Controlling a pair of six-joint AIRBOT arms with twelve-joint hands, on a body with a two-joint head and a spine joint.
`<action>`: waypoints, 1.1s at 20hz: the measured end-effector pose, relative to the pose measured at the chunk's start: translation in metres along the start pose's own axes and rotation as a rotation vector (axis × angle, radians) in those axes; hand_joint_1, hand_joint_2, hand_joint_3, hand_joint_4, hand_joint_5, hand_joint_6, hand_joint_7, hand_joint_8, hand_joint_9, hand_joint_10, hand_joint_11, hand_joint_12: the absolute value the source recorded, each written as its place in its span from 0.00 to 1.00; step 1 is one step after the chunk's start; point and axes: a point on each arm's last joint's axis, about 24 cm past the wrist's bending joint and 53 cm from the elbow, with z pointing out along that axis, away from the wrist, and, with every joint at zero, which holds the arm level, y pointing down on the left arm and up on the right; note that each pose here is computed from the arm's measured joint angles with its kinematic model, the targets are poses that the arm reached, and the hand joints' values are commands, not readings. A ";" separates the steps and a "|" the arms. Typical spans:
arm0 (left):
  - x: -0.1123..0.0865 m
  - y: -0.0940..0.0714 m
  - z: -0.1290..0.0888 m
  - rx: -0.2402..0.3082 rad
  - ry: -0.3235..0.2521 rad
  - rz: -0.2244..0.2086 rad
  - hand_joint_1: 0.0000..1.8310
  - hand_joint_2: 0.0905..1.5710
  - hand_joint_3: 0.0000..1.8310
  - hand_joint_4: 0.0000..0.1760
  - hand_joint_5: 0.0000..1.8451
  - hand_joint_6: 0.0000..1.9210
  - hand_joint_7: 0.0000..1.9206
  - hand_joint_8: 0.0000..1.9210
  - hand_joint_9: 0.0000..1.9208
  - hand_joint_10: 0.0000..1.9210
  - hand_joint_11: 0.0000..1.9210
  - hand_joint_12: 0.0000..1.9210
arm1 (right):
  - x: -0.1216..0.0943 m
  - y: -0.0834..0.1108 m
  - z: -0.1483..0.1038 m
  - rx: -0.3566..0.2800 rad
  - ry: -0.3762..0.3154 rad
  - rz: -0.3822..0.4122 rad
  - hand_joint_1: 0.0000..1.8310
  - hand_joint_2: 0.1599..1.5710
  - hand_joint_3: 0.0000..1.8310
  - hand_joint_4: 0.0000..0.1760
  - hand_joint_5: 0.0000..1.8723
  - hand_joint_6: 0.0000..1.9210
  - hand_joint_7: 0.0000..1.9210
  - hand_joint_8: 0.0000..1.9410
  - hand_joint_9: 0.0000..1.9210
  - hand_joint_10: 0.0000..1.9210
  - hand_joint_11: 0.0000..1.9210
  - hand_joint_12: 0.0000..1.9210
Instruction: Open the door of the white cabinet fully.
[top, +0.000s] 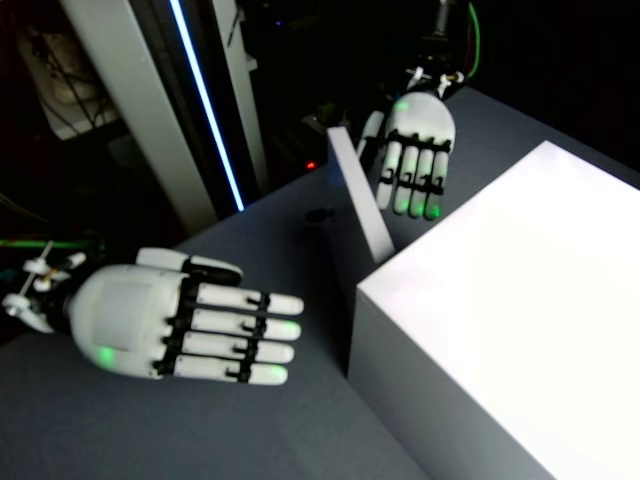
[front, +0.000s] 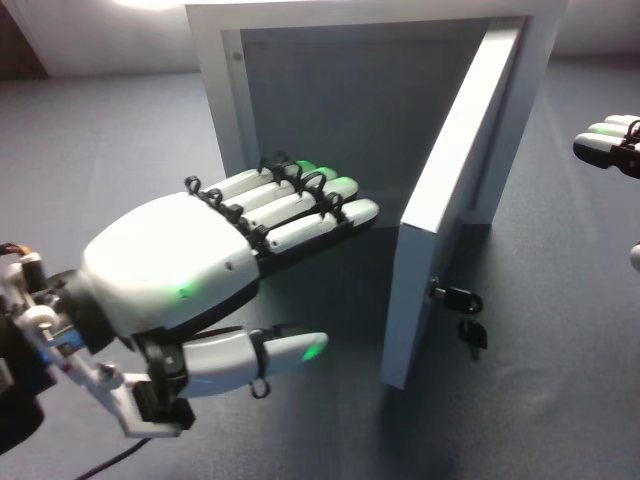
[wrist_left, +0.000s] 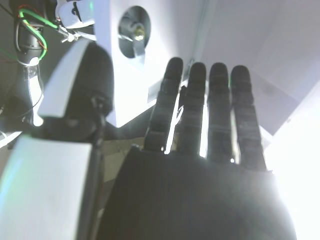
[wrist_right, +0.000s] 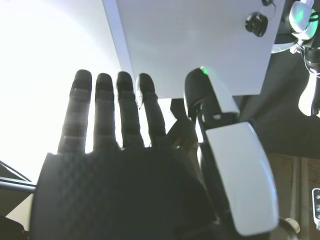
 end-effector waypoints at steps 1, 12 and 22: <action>0.002 -0.003 0.004 0.017 0.011 -0.004 0.16 0.88 0.00 0.00 0.05 0.01 0.03 0.00 0.02 0.00 0.02 0.09 | 0.000 0.000 0.000 -0.001 0.000 0.003 0.30 0.87 0.00 0.00 0.12 0.00 0.09 0.00 0.06 0.00 0.06 0.01; 0.019 -0.023 0.029 0.100 0.074 0.007 0.25 0.85 0.00 0.00 0.08 0.00 0.06 0.01 0.05 0.01 0.03 0.11 | 0.000 0.000 0.000 0.000 0.000 0.005 0.31 0.87 0.00 0.00 0.11 0.00 0.08 0.00 0.05 0.00 0.06 0.01; 0.026 -0.040 0.046 0.165 0.093 0.009 0.23 0.84 0.00 0.00 0.10 0.00 0.07 0.00 0.06 0.00 0.01 0.11 | -0.007 -0.003 0.000 0.005 -0.012 -0.007 0.30 0.87 0.00 0.00 0.12 0.00 0.09 0.00 0.06 0.00 0.07 0.01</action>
